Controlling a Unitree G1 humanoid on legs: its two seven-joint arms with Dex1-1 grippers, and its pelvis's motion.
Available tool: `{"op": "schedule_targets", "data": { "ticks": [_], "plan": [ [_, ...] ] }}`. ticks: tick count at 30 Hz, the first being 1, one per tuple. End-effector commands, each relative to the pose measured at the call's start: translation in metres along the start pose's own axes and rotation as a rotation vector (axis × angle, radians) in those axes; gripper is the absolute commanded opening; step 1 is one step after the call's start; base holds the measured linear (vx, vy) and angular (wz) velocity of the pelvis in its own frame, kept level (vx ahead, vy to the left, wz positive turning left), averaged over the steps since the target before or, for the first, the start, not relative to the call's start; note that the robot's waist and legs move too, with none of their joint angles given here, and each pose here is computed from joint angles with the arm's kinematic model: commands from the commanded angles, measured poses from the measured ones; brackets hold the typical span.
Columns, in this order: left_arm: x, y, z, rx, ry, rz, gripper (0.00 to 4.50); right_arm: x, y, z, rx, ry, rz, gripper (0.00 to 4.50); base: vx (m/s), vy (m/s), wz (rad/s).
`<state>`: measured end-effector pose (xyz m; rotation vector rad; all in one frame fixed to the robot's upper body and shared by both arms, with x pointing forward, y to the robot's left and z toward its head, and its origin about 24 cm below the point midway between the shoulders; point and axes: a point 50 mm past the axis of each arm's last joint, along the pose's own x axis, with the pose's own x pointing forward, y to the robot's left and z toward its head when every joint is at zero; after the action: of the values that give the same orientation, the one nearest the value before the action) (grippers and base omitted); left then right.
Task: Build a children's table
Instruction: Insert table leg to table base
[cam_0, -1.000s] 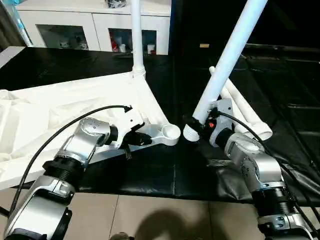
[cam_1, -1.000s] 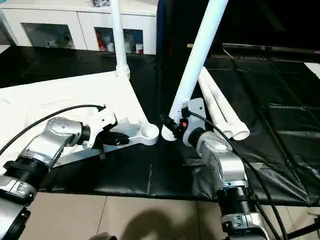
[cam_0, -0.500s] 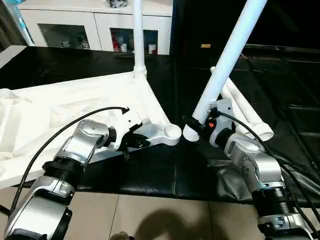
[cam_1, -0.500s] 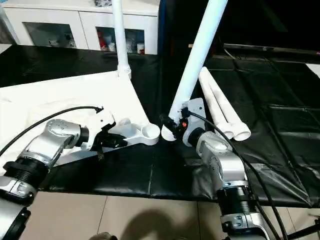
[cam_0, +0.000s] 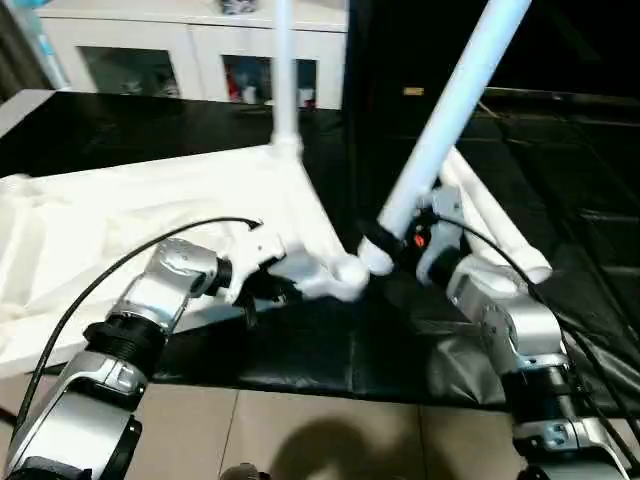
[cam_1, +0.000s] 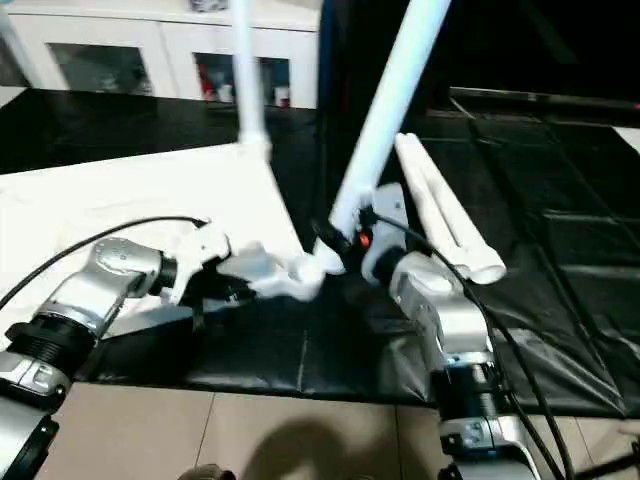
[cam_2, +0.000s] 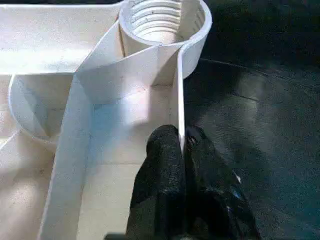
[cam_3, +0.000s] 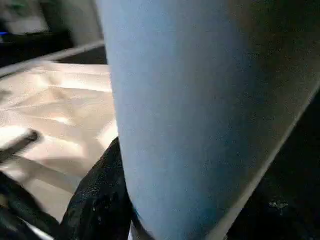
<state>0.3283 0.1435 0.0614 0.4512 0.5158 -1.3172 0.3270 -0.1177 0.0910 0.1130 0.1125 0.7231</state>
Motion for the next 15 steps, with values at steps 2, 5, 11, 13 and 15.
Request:
{"op": "schedule_targets", "data": {
  "ticks": [2, 5, 11, 13, 15],
  "plan": [
    [0.015, -0.008, 0.005, 0.059, 0.019, -0.088, 0.0, 0.002, 0.007, 0.002, -0.029, -0.015, 0.06, 1.93, 0.0, 0.0, 0.0],
    [0.017, -0.005, 0.011, 0.074, -0.009, -0.105, 0.0, -0.001, 0.007, -0.007, -0.033, 0.048, 0.104, 1.93, 0.0, 0.0, 0.0],
    [0.016, -0.004, 0.012, 0.088, 0.004, -0.131, 0.0, -0.003, 0.009, -0.014, -0.046, 0.116, 0.155, 1.93, 0.0, 0.0, 0.0],
    [0.013, -0.001, 0.009, 0.082, 0.02, -0.112, 0.0, -0.005, 0.008, -0.019, -0.064, 0.158, 0.158, 1.93, 0.0, 0.0, 0.0],
    [0.011, 0.001, 0.007, 0.077, 0.03, -0.099, 0.0, -0.006, 0.007, -0.022, -0.063, 0.172, 0.155, 1.93, 0.0, 0.0, 0.0]
  ]
}}
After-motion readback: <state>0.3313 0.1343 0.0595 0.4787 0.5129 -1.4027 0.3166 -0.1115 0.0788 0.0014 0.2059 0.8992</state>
